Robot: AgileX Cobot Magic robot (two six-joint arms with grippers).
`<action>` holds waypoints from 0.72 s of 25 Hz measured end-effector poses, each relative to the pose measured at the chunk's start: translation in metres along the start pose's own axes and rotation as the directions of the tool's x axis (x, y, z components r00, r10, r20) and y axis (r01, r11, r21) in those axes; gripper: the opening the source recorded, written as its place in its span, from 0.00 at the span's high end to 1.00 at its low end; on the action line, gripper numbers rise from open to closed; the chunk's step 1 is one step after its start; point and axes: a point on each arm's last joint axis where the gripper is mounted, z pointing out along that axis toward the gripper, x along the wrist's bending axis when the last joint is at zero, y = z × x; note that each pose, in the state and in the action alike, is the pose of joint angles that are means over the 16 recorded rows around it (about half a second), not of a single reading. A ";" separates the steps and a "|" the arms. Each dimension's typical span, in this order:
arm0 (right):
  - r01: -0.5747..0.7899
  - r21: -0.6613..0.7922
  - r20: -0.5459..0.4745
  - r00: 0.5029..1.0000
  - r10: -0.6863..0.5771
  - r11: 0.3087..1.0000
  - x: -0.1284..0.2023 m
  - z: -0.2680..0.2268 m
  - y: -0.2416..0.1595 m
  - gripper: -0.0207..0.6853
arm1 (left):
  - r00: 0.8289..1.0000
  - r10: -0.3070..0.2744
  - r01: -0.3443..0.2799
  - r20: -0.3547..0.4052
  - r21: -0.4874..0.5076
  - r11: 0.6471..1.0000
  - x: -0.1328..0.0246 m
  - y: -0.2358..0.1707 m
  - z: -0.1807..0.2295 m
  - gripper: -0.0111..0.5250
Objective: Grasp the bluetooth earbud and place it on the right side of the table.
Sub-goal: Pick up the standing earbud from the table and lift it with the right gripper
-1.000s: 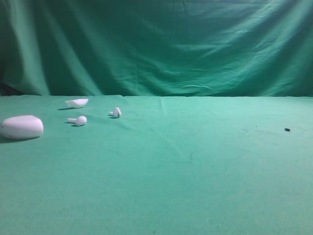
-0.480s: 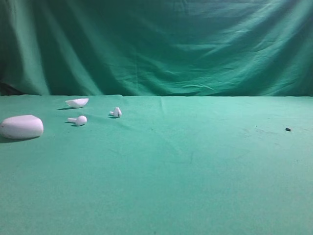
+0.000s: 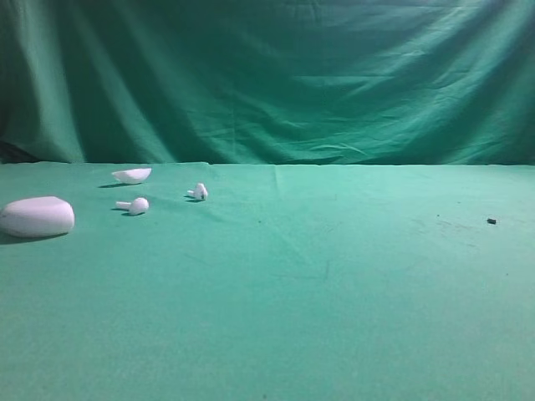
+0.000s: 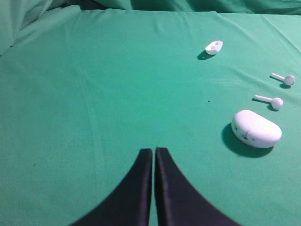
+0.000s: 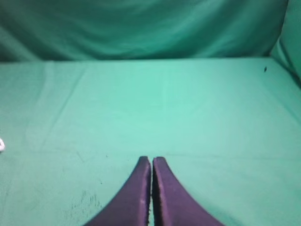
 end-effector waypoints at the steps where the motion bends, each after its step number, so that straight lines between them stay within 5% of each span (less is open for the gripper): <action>1: 0.014 0.048 -0.005 1.000 -0.014 0.999 0.001 0.007 0.007 0.97 | 1.000 0.000 0.000 0.000 0.000 1.000 0.000 0.000 0.000 0.98; 8: 0.172 0.329 -0.120 0.983 -0.139 0.929 0.024 0.063 0.046 0.97 | 1.000 0.000 0.000 0.000 0.000 1.000 0.000 0.000 0.000 0.98; 18: 0.456 0.537 -0.381 0.882 -0.279 0.709 0.112 0.154 0.075 0.96 | 1.000 0.000 0.000 0.000 0.000 1.000 0.000 0.000 0.000 0.98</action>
